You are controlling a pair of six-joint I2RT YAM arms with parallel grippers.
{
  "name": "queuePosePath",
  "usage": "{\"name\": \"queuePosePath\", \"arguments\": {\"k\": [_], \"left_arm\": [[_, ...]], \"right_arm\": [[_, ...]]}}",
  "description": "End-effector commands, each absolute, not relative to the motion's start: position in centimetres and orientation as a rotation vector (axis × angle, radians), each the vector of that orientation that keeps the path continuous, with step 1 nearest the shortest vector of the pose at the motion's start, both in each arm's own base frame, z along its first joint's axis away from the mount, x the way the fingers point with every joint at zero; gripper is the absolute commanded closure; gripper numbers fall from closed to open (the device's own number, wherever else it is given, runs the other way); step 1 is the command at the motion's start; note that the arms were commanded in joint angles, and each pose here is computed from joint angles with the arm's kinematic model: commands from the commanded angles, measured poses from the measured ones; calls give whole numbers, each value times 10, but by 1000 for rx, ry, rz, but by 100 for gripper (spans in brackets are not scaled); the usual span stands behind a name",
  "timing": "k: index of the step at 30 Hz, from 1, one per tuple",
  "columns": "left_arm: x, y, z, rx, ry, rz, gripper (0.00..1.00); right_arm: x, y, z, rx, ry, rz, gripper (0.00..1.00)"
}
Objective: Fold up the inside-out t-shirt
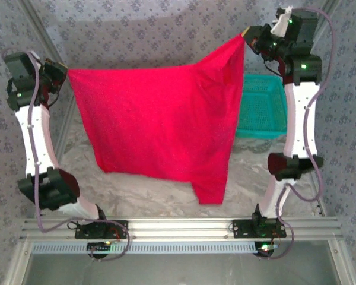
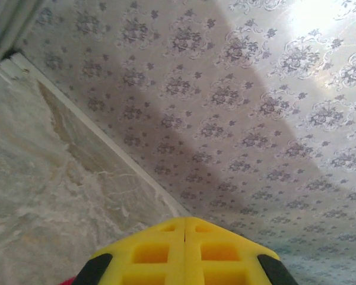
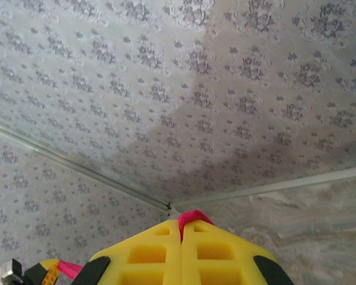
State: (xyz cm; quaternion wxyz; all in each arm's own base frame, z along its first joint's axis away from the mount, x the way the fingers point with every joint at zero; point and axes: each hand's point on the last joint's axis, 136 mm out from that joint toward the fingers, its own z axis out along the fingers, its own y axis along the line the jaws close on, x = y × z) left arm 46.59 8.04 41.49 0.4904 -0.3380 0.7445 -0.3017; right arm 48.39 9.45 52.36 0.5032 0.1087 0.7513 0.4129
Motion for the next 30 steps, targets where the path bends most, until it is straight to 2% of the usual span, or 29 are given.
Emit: {"name": "queuePosePath", "arguments": {"k": [1, 5, 7, 11, 16, 20, 25, 30], "left_arm": [[478, 77, 489, -712, 1655, -788, 100], [479, 78, 545, -642, 1586, -798, 100], [473, 81, 555, -637, 1583, -803, 100], [465, 77, 532, -639, 1690, -775, 100], [444, 66, 448, -688, 1822, -758, 100], [398, 78, 340, -874, 1907, -684, 100], [328, 68, 214, -1058, 2123, -626, 100], [286, 60, 142, -1216, 2217, -595, 100]], "right_arm": [[472, 79, 577, 245, 1647, 1038, 100], [461, 55, 605, 247, 1548, 1056, 100], [446, 52, 614, 212, 1537, 1029, 100], [427, 68, 595, 150, 1614, 994, 100], [411, 98, 507, 162, 1785, 1001, 100], [376, 122, 397, 220, 2012, 968, 100], [314, 103, 268, 385, 2210, 838, 100], [271, 97, 176, 517, 2362, 840, 100]]}}
